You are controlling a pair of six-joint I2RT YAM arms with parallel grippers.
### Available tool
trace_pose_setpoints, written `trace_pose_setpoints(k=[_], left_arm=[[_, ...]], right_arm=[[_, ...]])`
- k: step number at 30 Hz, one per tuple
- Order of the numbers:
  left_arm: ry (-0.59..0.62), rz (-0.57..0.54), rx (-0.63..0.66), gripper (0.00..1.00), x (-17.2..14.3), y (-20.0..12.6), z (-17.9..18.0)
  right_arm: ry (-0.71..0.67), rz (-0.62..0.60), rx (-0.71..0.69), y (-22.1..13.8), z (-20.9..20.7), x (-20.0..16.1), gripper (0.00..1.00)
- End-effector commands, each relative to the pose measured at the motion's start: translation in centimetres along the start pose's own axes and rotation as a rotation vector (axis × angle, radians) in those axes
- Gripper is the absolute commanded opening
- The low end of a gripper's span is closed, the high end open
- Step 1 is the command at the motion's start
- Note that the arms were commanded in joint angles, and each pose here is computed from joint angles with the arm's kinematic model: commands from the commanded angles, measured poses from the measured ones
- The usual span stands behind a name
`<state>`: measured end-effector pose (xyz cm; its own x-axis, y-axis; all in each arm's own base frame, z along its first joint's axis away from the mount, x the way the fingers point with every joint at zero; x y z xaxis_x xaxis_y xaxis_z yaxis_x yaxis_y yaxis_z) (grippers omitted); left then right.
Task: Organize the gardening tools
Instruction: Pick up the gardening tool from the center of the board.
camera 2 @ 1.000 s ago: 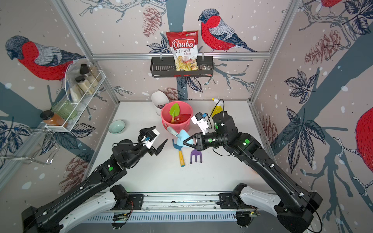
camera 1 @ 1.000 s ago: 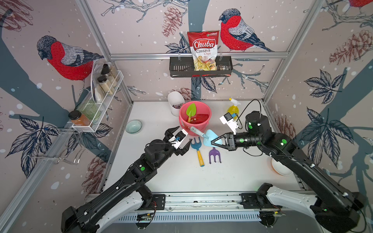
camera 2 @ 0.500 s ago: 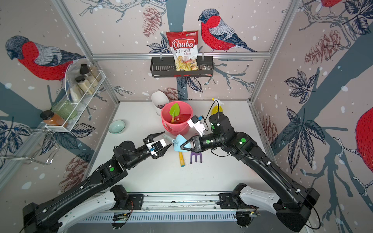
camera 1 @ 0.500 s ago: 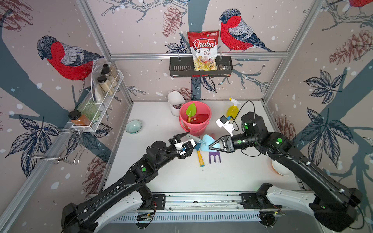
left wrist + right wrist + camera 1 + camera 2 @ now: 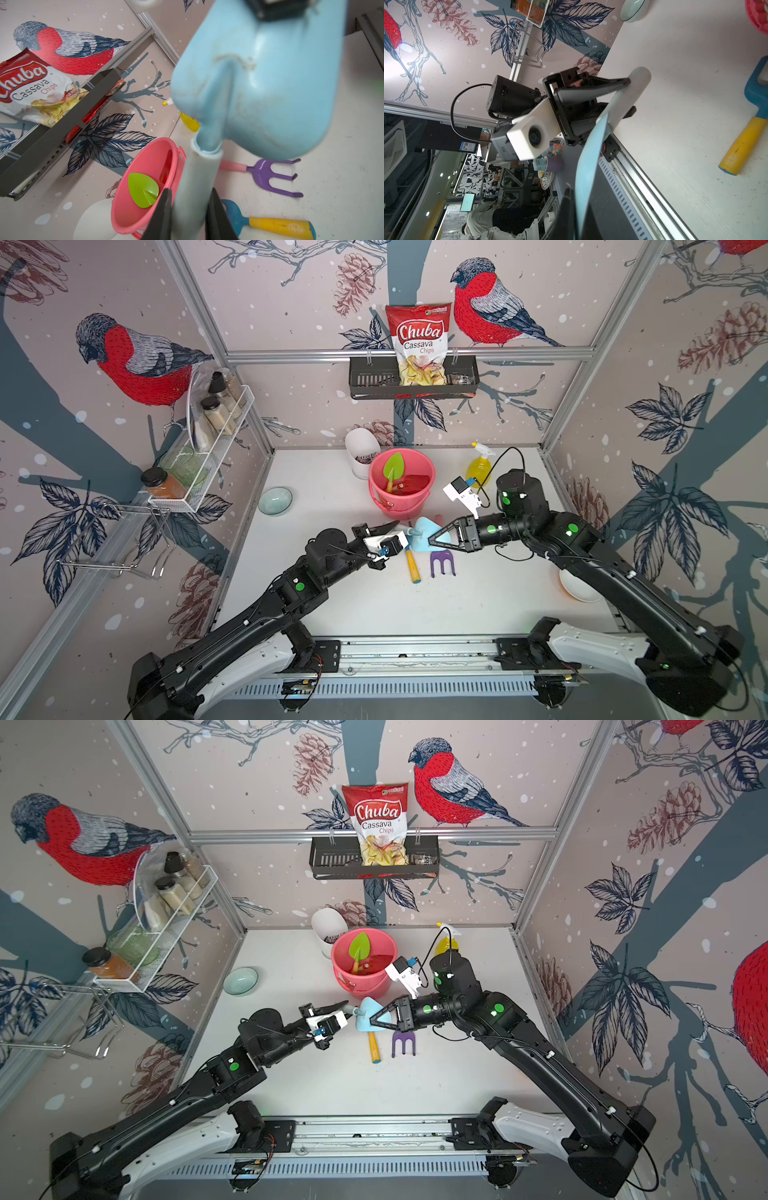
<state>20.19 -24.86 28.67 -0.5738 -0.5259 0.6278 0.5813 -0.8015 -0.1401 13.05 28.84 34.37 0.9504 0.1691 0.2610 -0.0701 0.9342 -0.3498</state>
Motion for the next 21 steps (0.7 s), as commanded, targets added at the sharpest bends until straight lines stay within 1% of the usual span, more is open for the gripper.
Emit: trace_pose_setpoints(k=[1, 3, 4, 5, 6, 8, 9, 11, 13, 16, 19, 21], left_arm=[[-0.088, -0.089, 0.076, 0.0, 2.0, -0.2, 2.1], [-0.098, -0.1, 0.085, 0.0, 2.3, -0.2, 2.3], [-0.102, -0.104, 0.091, 0.0, 2.3, -0.2, 2.4], [-0.106, -0.108, 0.095, 0.0, 2.4, -0.2, 2.5], [-0.112, -0.109, 0.104, 0.0, 2.3, -0.2, 2.6], [-0.126, -0.109, 0.124, 0.0, 2.2, -0.2, 2.7], [-0.136, -0.103, 0.137, 0.0, 1.9, -0.2, 2.8], [-0.167, -0.093, 0.178, 0.0, 1.4, -0.1, 3.2], [-0.216, -0.079, 0.255, 0.0, 0.5, -0.1, 3.8], [-0.287, -0.094, 0.336, 0.0, -0.4, -0.1, 5.1], [-0.377, -0.143, 0.39, 0.0, -1.2, 0.1, 6.9], [-0.413, -0.179, 0.428, 0.0, -1.7, 0.2, 8.1]], right_arm=[[-0.091, 0.002, 0.066, 0.0, 1.3, 0.2, 0.02], [-0.095, -0.004, 0.074, 0.0, 1.4, 0.3, 0.26], [-0.102, -0.01, 0.079, -0.1, 1.5, 0.4, 0.45], [-0.107, -0.021, 0.08, -0.3, 1.6, 0.5, 0.58], [-0.111, -0.034, 0.079, -0.5, 1.6, 0.8, 0.72], [-0.126, -0.088, 0.078, -1.3, 1.9, 1.5, 0.97], [-0.131, -0.117, 0.074, -1.8, 1.9, 2.0, 0.99], [-0.14, -0.199, 0.065, -3.2, 1.9, 3.1, 1.0], [-0.145, -0.283, 0.055, -4.8, 1.8, 4.1, 1.0], [-0.15, -0.386, 0.036, -6.8, 1.4, 5.2, 1.0], [-0.145, -0.438, 0.013, -7.5, 0.6, 5.6, 1.0], [-0.143, -0.457, -0.002, -7.6, 0.0, 5.7, 1.0]])
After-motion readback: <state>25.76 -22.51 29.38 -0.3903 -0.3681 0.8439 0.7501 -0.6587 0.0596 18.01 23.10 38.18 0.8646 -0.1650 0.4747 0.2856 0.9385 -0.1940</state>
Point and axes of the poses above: each gripper's point midway between its finger pads, its own y axis out along the fingers, its own z axis along the line the jaws close on, x = y × z, the point moved 1 cm from there along -y, back along the fingers, and after that the axes turned 12 degrees about y, right-handed, at the moved point
